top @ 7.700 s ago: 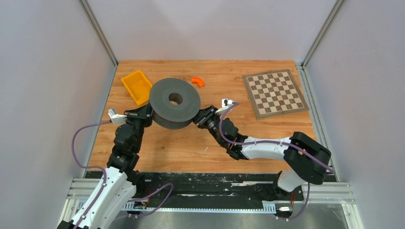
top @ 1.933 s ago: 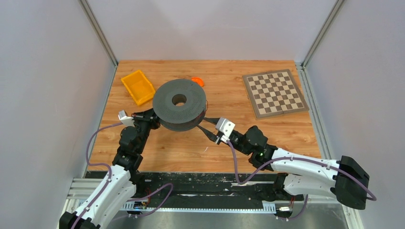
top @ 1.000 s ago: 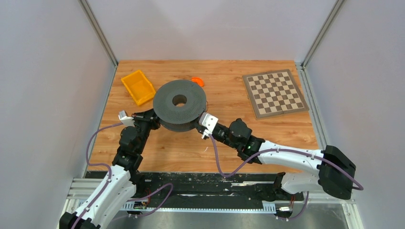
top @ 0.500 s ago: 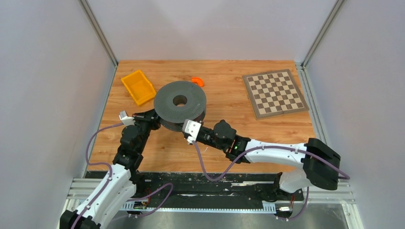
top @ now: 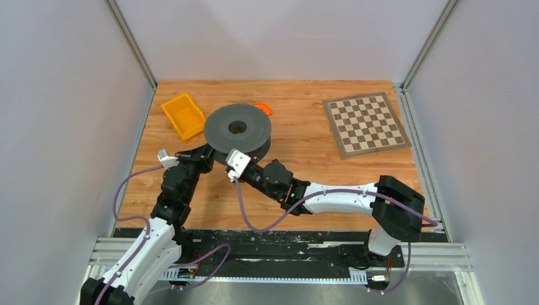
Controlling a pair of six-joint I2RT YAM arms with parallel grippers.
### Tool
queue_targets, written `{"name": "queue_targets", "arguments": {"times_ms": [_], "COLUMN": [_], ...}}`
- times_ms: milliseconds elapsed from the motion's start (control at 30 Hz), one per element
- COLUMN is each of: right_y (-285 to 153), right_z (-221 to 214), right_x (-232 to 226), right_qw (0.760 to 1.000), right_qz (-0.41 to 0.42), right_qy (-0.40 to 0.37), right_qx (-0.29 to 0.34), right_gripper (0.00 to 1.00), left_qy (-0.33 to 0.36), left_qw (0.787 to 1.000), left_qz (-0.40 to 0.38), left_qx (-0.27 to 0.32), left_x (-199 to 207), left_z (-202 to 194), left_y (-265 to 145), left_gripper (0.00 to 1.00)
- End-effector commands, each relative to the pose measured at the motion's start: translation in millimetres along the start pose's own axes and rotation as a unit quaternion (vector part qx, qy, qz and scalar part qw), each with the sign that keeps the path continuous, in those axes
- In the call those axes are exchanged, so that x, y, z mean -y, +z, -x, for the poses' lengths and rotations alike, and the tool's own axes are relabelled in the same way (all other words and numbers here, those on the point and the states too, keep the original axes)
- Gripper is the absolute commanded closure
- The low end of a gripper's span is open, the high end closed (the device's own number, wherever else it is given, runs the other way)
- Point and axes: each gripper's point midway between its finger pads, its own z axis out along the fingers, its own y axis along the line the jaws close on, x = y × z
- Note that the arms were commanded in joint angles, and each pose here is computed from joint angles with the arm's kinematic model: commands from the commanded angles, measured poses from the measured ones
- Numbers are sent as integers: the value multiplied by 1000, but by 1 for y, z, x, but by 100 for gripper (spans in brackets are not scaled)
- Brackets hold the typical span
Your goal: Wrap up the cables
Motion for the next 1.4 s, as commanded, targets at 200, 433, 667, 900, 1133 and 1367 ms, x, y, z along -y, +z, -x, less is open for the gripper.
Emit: {"name": "queue_targets", "arguments": {"times_ms": [200,433,667,900,1133,1367], "right_y": [13,15,4,-8,-18,-27], "right_z": [-30,-32,-37,-27,-18,-12], "right_x": [59,54,46,47,52,48], "right_qw": [977,976,979,981,982,985], "right_qz": [-197,-201,-188,-180,-179,-157], "right_qy": [49,60,42,36,40,56], "right_qx": [-66,-66,-74,-59,-48,-35], "right_gripper": [100,93,84,76,69,63], "left_qy": [-32,-39,-42,-40,-34,-28], "left_qw": [994,995,995,995,996,996], "left_qz": [-93,-86,-85,-88,-85,-82], "left_qx": [-43,-36,-24,-13,-8,-6], "left_x": [52,45,43,47,46,44], "left_z": [-15,-12,-8,-4,-2,-1], "left_y": [-11,-10,-9,-10,-11,-11], "left_gripper": [100,100,100,100,100,100]}}
